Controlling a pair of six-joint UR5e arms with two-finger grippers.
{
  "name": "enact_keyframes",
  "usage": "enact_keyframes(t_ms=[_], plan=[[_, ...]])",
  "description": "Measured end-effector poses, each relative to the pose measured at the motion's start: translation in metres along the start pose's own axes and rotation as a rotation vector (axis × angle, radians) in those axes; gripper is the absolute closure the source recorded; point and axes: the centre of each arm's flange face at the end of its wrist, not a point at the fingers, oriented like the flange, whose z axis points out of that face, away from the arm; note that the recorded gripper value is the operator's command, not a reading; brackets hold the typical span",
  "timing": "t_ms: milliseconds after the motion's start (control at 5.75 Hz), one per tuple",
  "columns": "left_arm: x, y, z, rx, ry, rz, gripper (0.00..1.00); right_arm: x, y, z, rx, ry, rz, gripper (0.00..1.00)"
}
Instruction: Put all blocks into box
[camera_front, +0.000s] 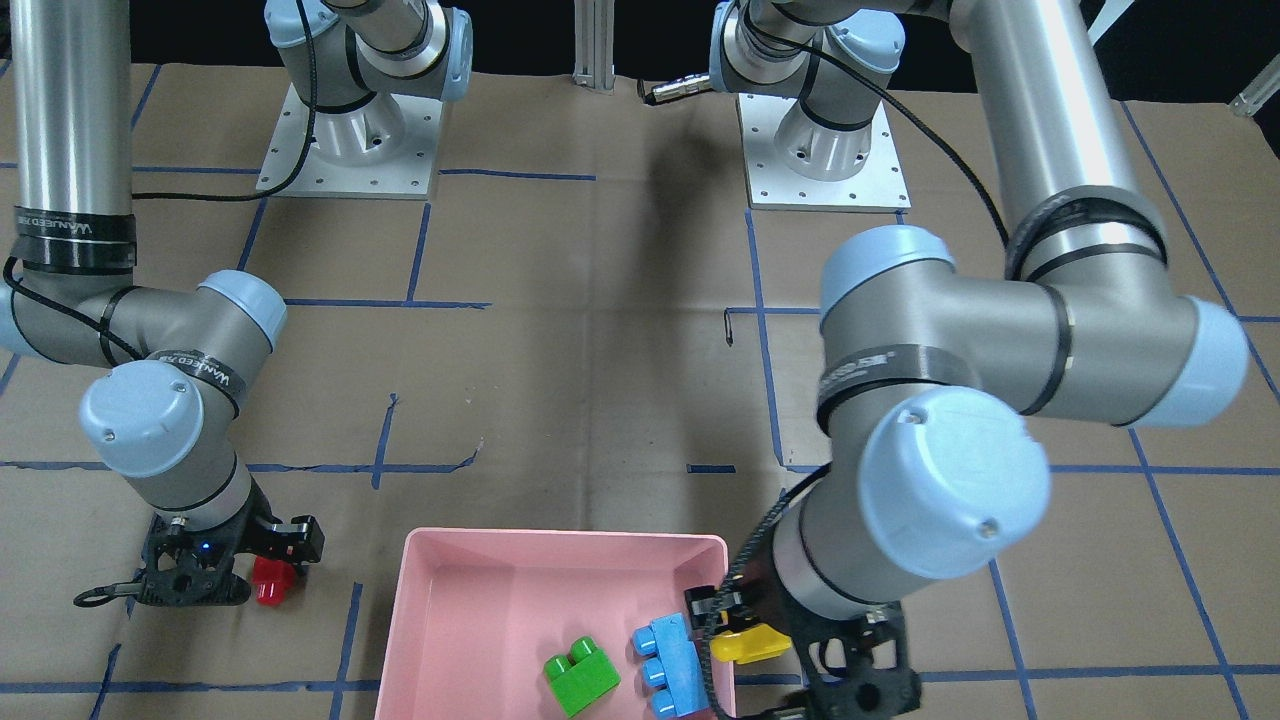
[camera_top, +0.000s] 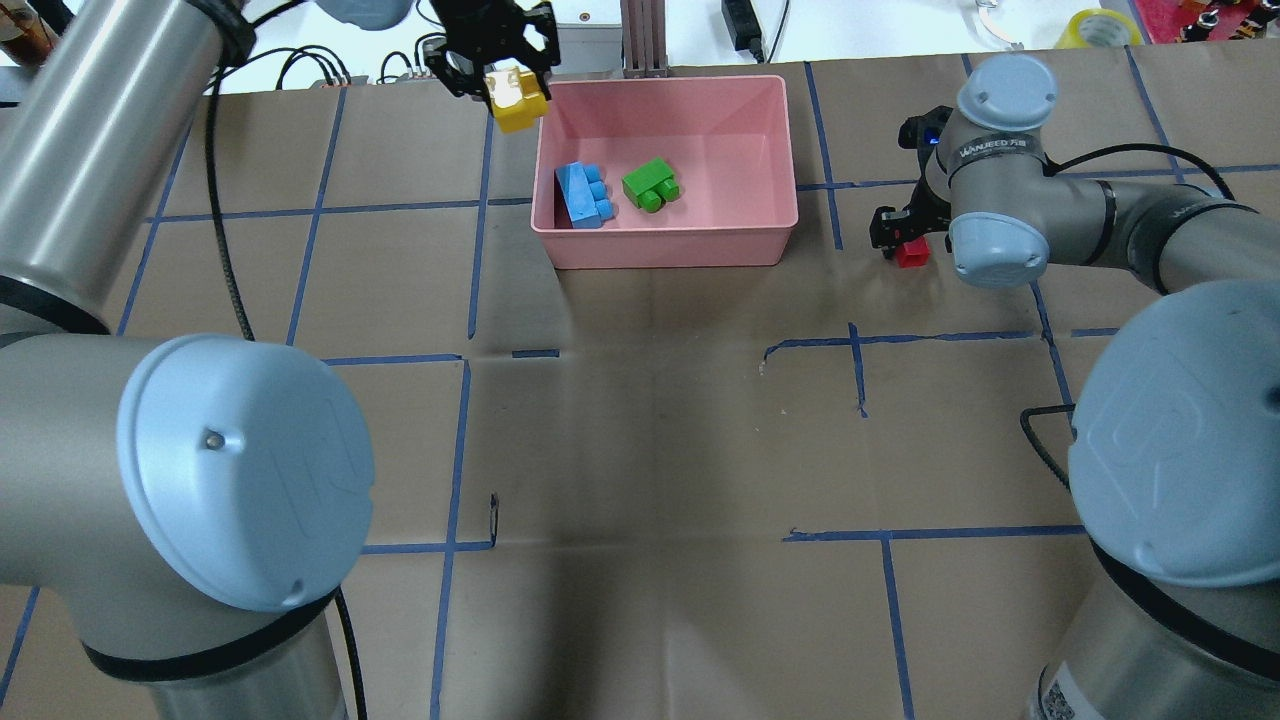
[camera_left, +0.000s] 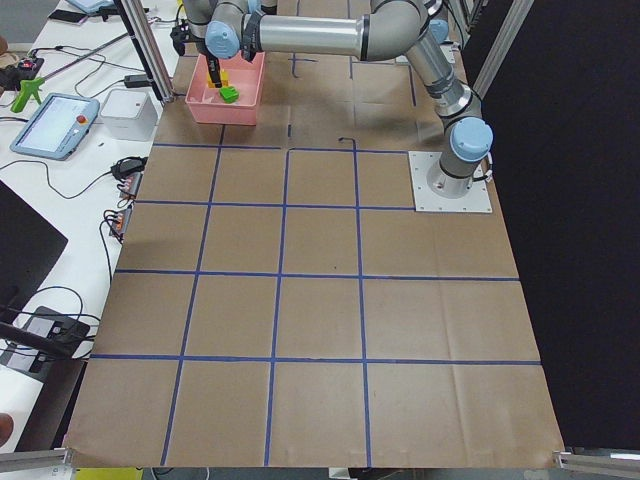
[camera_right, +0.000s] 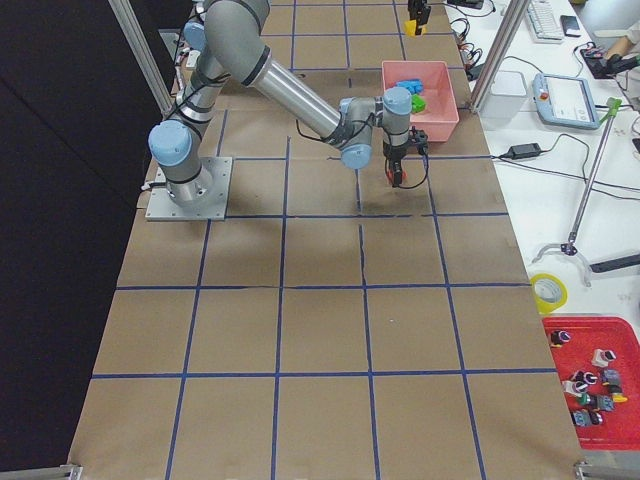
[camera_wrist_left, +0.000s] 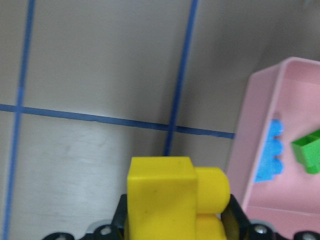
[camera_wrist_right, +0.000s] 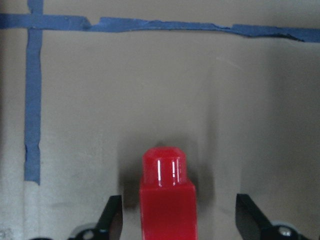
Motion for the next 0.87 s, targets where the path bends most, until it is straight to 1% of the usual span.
enact_keyframes(t_ms=[174, 348, 522, 696, 870], plan=[[0.022, 0.001, 0.037, -0.001, 0.003, -0.003, 0.67, 0.0, 0.0, 0.0, 0.002, 0.0, 0.0, 0.56], [0.028, -0.002, 0.065, -0.003, -0.001, -0.002, 0.01, 0.0, 0.001, 0.0, 0.005, 0.001, -0.004, 0.75], [0.03, -0.004, 0.077, 0.005, -0.006, -0.001, 0.01, 0.0, 0.001, -0.004, 0.011, 0.003, -0.012, 0.87], [0.031, -0.004, 0.074, 0.022, -0.008, 0.001, 0.01, 0.0, 0.0, -0.011, 0.02, 0.004, -0.014, 0.92], [0.03, -0.003, 0.055, 0.054, -0.028, 0.006, 0.01, 0.001, -0.002, -0.024, 0.03, 0.002, -0.013, 0.94]])
